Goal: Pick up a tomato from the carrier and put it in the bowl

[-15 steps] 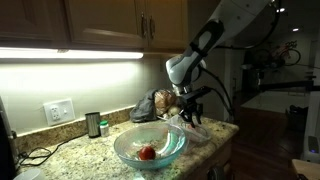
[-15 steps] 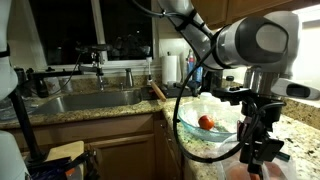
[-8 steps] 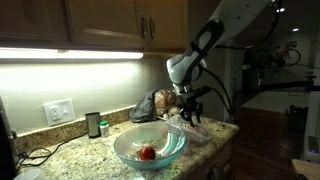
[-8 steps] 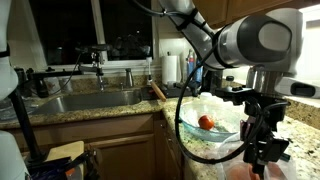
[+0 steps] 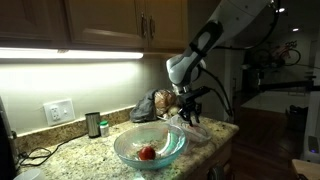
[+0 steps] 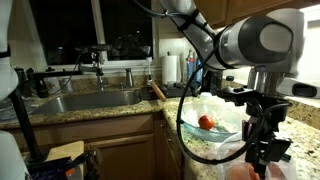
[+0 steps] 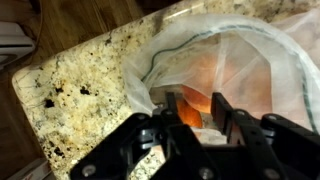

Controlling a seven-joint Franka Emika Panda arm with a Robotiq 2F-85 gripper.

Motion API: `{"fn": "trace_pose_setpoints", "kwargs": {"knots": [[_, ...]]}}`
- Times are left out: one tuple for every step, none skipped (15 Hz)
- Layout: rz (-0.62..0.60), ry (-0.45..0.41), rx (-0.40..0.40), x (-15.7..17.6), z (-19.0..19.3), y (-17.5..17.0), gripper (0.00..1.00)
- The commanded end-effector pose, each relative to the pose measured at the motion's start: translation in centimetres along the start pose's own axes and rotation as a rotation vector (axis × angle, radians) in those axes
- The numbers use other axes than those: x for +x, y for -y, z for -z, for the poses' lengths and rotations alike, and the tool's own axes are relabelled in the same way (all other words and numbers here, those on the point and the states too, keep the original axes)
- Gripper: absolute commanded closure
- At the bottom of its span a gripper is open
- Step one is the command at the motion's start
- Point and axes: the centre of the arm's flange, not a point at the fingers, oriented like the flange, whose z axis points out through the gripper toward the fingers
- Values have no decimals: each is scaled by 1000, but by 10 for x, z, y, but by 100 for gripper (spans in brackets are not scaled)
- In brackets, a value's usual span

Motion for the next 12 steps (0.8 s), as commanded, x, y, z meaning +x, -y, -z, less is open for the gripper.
{"fn": "trace_pose_setpoints", "kwargs": {"knots": [[-13,1,17,9,-9,0,59],[-14,4,17,11,-11,1,59],[-15,9,16,13,-15,2,59],[-14,14,16,14,-19,3,59],[-16,17,19,17,-21,4,58],[-19,16,22,19,-21,5,59],[-20,17,25,21,-22,5,58],[-23,18,28,23,-22,5,59],[-27,19,33,25,-23,4,59],[-30,19,38,27,-23,4,59],[-33,21,40,29,-24,4,59],[-36,22,43,31,-25,3,59]]}}
